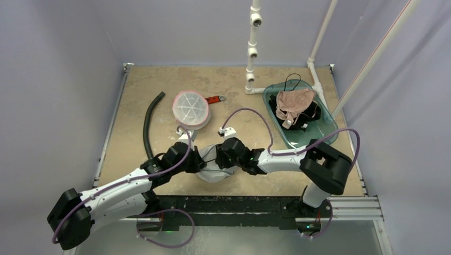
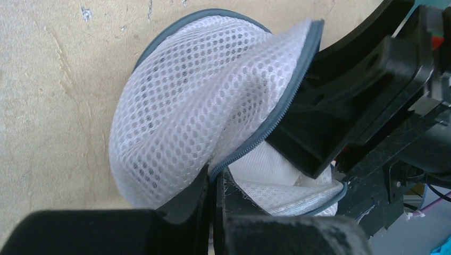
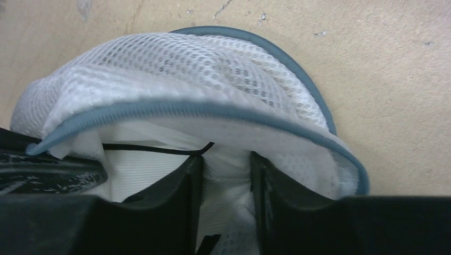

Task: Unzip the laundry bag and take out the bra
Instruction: Pick up the bra from the laundry bag.

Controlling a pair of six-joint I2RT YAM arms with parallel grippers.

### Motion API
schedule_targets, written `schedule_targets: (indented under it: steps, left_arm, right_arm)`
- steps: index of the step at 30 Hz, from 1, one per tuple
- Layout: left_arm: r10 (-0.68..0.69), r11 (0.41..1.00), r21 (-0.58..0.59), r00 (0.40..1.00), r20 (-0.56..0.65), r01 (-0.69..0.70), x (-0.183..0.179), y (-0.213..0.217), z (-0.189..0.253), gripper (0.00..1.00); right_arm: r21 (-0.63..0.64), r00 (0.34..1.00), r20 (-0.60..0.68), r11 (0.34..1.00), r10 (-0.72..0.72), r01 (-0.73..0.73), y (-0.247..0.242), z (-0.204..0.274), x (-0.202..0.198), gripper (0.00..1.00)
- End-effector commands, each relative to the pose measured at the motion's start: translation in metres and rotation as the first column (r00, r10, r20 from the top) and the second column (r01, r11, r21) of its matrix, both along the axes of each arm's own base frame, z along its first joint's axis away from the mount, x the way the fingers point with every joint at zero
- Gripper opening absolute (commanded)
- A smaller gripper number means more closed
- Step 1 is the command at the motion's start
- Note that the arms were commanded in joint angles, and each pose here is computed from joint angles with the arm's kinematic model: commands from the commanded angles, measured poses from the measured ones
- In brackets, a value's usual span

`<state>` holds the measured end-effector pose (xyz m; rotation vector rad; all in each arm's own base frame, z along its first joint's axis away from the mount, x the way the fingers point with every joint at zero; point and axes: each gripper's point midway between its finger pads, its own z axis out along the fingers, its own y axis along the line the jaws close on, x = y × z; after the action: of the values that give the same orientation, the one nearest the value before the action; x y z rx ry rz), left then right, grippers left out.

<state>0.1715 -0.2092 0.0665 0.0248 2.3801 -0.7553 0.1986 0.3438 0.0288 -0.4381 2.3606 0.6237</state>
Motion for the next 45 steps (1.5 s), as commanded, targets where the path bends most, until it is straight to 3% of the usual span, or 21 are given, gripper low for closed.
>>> schedule_targets:
  steps: [1,6,15,26,37,45]
  left_arm:
    - [-0.002,1.000,-0.012,1.000,-0.004,0.002,-0.003,-0.001,-0.003,0.00]
    - [0.003,1.000,-0.006,1.000,-0.003,-0.003,-0.003,0.001,-0.004,0.00]
    - [0.038,0.999,-0.003,0.998,0.049,-0.038,0.006,0.005,0.021,0.00]
    - [0.070,0.997,-0.036,0.992,0.101,-0.067,0.014,0.006,0.049,0.00]
    - [0.142,0.989,0.016,0.978,0.151,-0.146,0.035,0.011,0.067,0.00]
    - [0.156,0.984,0.058,0.972,0.175,-0.169,0.053,0.005,0.070,0.00]
  right_arm:
    - [-0.023,0.997,-0.065,0.999,0.032,-0.034,0.002,-0.016,-0.011,0.31]
    - [0.005,0.994,-0.088,0.998,0.070,-0.070,0.003,-0.010,-0.020,0.00]
    - [0.207,0.989,0.085,0.969,0.118,-0.133,0.002,0.073,-0.023,0.00]
    - [0.339,0.958,0.276,0.925,0.075,-0.170,-0.026,0.150,-0.027,0.00]
    - [0.429,0.865,0.451,0.795,0.223,-0.428,-0.035,0.200,-0.069,0.00]
    - [0.491,0.817,0.525,0.699,0.239,-0.520,-0.045,0.235,-0.092,0.00]
